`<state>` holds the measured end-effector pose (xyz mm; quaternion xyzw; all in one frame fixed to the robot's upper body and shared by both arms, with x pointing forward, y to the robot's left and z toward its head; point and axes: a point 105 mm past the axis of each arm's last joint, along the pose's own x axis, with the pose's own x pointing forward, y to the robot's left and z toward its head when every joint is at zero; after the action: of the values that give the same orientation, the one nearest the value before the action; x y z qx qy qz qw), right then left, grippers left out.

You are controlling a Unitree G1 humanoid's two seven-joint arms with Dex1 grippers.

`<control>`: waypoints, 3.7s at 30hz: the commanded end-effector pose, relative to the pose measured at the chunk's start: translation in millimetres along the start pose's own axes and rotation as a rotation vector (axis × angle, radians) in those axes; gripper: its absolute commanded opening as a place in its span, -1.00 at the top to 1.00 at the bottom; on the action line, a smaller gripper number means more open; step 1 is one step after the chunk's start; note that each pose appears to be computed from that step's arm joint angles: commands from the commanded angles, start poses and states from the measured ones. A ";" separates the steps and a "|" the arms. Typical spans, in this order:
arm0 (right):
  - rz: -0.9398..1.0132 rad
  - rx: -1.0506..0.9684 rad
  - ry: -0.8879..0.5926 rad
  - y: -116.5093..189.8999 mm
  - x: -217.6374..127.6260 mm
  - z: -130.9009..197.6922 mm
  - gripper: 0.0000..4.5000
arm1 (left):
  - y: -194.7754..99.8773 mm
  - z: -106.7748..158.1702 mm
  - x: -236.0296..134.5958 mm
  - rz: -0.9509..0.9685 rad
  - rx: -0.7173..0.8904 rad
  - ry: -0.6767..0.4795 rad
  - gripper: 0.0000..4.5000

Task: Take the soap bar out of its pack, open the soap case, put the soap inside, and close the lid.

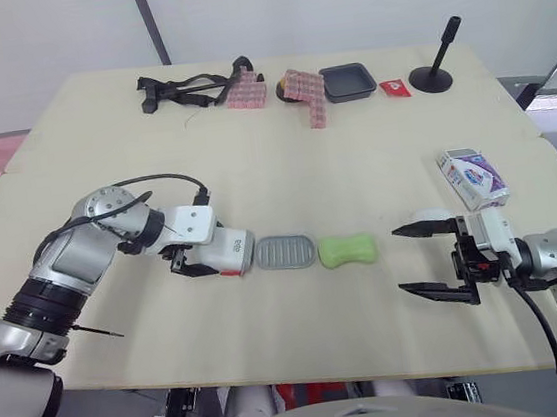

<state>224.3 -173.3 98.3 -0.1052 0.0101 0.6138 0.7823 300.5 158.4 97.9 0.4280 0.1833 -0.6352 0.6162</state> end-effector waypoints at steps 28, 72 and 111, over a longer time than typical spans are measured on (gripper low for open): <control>0.031 -0.102 0.089 -21.6 18.2 35.1 -1.00 | -7.7 61.0 -52.8 0.186 -0.218 -0.581 -0.99; 0.225 -0.258 0.517 -24.7 107.1 19.8 -1.00 | -68.9 -8.9 -78.1 0.483 -0.323 -0.559 -0.99; 0.194 -0.276 0.460 -22.4 180.7 67.0 0.24 | -60.0 -13.0 -75.4 0.493 -0.308 -0.531 -1.00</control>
<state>279.8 2.6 133.3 -0.3341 0.1260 0.6535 0.6674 236.9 224.6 124.2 0.1680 0.0126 -0.5245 0.8346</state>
